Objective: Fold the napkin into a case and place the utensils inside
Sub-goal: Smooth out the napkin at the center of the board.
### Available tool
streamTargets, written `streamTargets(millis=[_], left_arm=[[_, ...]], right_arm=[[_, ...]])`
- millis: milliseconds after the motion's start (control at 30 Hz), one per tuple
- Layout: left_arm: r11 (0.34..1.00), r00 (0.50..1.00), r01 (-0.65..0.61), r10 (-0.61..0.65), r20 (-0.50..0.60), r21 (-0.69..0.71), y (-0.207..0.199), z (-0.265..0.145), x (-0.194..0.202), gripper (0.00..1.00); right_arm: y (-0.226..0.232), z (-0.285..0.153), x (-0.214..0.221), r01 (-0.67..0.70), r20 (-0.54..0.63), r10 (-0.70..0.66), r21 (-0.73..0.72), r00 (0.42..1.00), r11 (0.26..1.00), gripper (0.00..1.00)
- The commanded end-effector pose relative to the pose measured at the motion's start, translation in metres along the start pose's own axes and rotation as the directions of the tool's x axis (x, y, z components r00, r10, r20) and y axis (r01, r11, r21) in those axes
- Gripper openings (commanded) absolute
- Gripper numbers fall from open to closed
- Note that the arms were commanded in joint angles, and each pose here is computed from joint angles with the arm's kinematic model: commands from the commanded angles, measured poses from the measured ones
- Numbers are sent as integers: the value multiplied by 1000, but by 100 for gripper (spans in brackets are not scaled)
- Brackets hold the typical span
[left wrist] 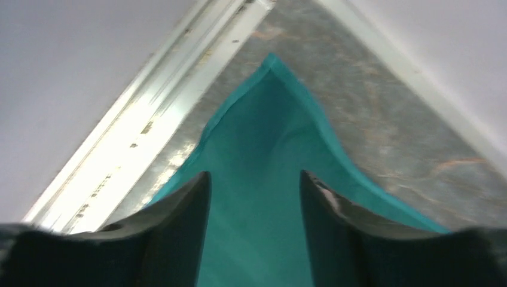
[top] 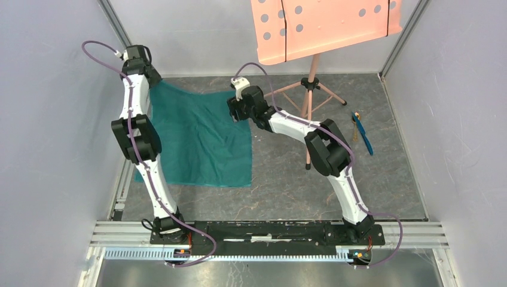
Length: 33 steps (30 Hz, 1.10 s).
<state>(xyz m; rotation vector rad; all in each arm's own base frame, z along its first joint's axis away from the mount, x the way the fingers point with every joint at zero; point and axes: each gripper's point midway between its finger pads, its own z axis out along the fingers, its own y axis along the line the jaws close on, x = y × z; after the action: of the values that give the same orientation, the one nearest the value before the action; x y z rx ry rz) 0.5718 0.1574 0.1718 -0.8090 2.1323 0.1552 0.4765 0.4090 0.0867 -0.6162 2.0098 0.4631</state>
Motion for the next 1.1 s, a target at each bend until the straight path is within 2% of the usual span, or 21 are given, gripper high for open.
streamTargets(millis=[0, 67, 200, 333, 400, 533, 633, 767, 867, 967, 1067], left_arm=[[986, 993, -32, 13, -116, -164, 43, -2, 22, 76], [986, 992, -15, -7, -129, -166, 41, -16, 25, 87], [998, 984, 23, -33, -174, -59, 17, -48, 47, 91], [981, 952, 97, -43, -302, 166, -25, -77, 105, 96], [973, 932, 124, -47, -359, 195, -27, -86, 137, 99], [969, 891, 187, -96, -443, 164, -10, -96, 188, 99], [963, 872, 236, -150, -466, 132, 2, -103, 217, 99], [973, 839, 231, -192, -509, 13, 32, -110, 255, 100], [977, 827, 208, -203, -524, -50, 50, -119, 273, 100], [974, 817, 218, -213, -536, -54, 58, -128, 289, 100], [970, 801, 235, -231, -552, -65, 65, -136, 308, 100]], right_arm=[[-25, 24, -44, 16, 98, -28, 122, 995, 992, 70], [-32, 35, -54, 23, 114, -39, 142, 993, 990, 72], [-44, 48, -62, 46, 155, -75, 184, 985, 982, 72], [-46, 56, -56, 70, 145, -97, 183, 985, 981, 66], [-42, 53, -53, 62, 133, -84, 163, 988, 985, 61], [-18, 40, -45, 47, 92, -52, 61, 994, 997, 52], [12, 17, -37, 42, 32, -42, 0, 999, 999, 56], [64, -22, -20, 11, -41, -16, -138, 999, 990, 59], [97, -52, 11, -3, -102, -19, -216, 995, 976, 60], [128, -74, 43, -41, -160, -7, -293, 987, 955, 54], [137, -86, 67, -54, -188, -3, -298, 982, 953, 48]])
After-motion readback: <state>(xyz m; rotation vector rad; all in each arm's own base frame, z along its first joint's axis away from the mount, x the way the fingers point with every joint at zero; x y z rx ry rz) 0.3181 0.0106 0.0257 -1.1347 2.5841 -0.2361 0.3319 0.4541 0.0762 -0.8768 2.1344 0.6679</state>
